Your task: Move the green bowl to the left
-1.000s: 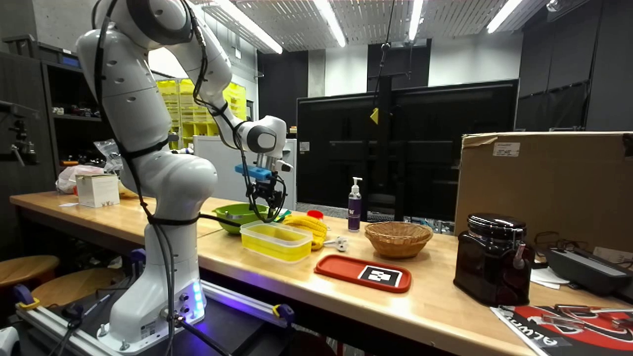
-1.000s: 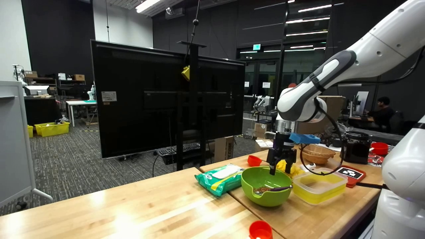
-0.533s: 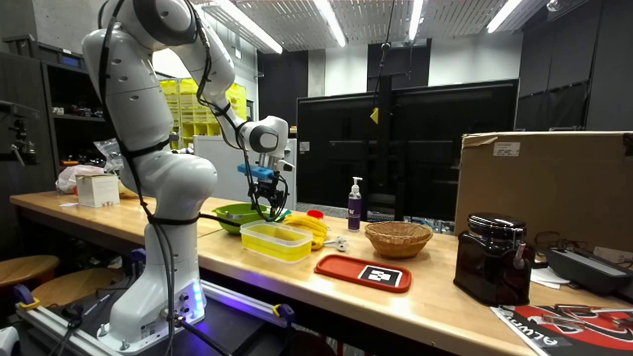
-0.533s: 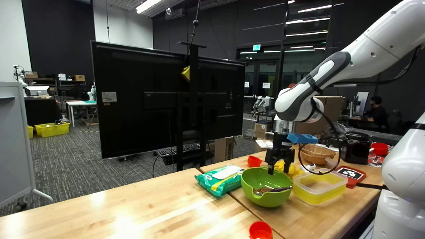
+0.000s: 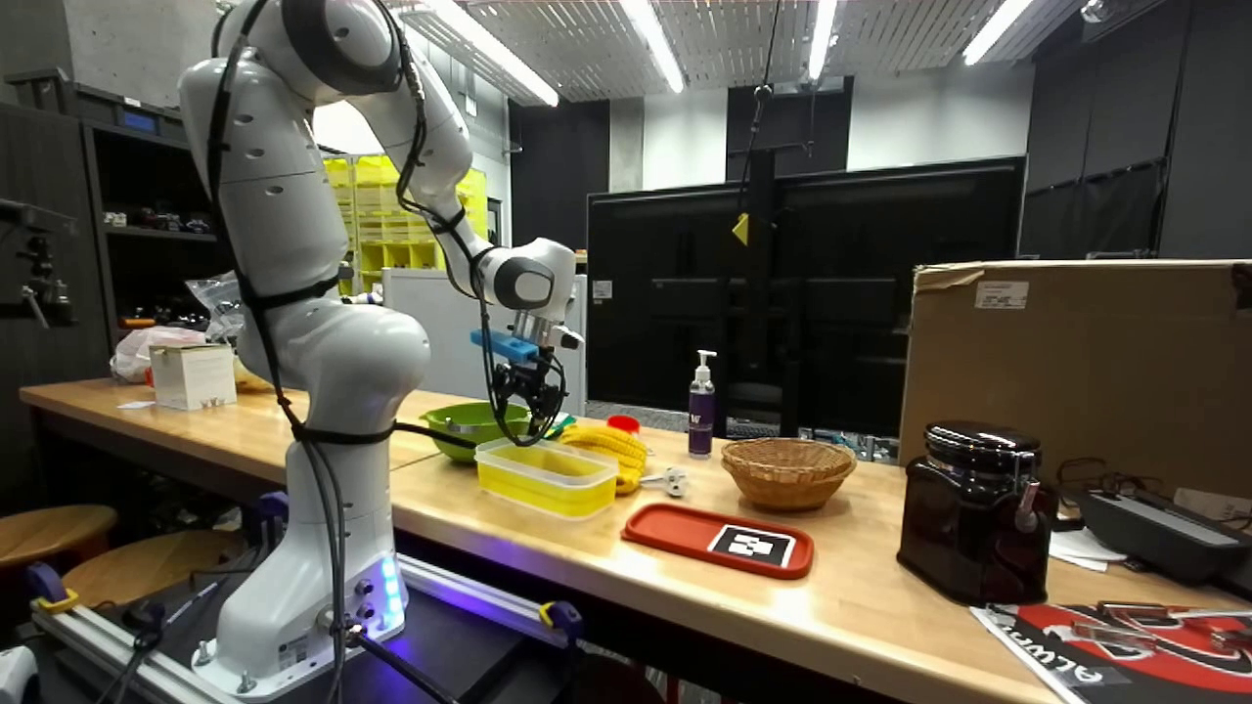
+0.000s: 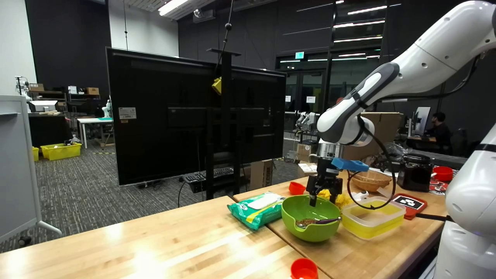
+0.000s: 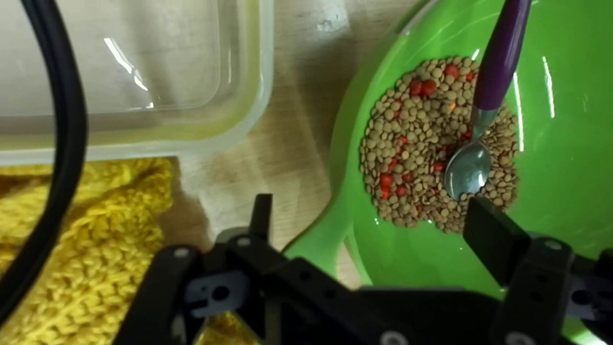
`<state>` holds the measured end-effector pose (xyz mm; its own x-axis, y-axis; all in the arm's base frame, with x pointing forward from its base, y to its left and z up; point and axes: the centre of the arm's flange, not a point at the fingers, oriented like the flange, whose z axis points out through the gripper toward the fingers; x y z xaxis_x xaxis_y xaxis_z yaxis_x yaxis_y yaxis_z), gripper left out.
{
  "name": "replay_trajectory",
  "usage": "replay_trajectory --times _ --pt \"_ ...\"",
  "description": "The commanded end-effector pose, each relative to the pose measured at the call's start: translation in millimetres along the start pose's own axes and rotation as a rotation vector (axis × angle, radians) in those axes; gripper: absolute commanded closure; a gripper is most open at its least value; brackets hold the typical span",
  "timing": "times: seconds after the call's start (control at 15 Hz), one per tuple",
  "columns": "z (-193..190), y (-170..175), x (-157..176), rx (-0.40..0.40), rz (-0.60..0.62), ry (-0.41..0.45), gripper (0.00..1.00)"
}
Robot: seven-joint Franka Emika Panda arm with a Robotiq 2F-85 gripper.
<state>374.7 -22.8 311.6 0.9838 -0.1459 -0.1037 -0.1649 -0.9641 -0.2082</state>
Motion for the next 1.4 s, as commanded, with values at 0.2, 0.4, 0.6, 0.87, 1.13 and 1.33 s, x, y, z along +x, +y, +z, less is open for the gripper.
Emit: replay_trajectory --times 0.2,0.4,0.6,0.87,1.13,1.33 --pt "9.8 2.2 8.4 0.048 0.014 -0.002 0.27" --pt "10.2 1.6 9.5 0.046 0.013 0.001 0.48" --pt "9.4 0.7 9.8 0.043 0.009 0.004 0.72" --pt "2.7 -2.2 12.7 0.036 -0.012 0.008 0.99" --pt "-4.4 -11.1 13.7 0.036 -0.041 -0.003 0.98" --pt "-9.8 -19.3 15.0 0.037 -0.068 -0.015 0.98"
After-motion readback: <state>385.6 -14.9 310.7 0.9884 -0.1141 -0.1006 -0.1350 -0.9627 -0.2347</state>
